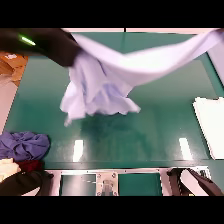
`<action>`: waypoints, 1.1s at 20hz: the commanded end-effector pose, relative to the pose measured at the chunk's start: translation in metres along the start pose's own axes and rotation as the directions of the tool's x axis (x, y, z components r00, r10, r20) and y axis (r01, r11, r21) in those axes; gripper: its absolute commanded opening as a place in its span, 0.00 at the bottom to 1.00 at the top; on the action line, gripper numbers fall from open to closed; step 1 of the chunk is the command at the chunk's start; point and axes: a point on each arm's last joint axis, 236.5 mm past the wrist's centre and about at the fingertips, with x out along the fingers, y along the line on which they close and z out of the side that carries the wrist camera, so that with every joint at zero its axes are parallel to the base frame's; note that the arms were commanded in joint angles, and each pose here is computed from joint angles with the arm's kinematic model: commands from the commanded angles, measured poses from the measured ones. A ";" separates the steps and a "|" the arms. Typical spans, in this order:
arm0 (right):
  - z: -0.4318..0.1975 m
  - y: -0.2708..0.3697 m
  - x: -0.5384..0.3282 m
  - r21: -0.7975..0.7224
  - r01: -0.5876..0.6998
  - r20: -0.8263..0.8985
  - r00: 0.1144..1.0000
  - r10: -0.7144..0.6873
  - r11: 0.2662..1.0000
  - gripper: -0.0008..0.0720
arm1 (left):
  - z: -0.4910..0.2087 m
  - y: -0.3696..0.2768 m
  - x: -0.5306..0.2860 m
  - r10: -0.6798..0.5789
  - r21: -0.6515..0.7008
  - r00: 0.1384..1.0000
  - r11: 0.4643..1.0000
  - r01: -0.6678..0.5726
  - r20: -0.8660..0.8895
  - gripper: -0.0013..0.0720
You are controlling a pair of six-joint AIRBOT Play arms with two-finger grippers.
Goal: Fold the shirts.
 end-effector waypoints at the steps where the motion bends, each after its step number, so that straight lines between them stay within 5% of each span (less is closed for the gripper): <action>1: 0.030 0.089 -0.076 -0.166 0.047 0.248 0.969 -0.004 0.985 0.04 | 0.035 0.010 -0.098 0.049 0.079 0.981 0.995 -0.065 0.190 0.05; 6: 0.038 0.103 -0.092 -0.193 0.077 0.334 0.942 -0.008 0.978 0.04 | 0.043 0.018 -0.103 0.085 0.146 0.965 0.981 -0.124 0.247 0.05; 13: -0.062 -0.078 0.001 0.156 0.167 0.015 0.985 -0.171 0.974 0.04 | 0.009 0.035 0.125 0.125 0.183 0.992 0.975 -0.128 0.028 0.05; 17: -0.185 -0.205 0.052 0.379 0.306 -0.221 0.946 -0.236 0.873 0.04 | -0.081 0.036 0.289 -0.088 -0.078 0.975 0.994 0.074 -0.206 0.05; 22: -0.285 -0.277 0.081 0.526 0.425 -0.440 0.877 -0.192 0.736 0.04 | -0.124 0.016 0.383 -0.287 -0.304 0.945 0.924 0.231 -0.157 0.06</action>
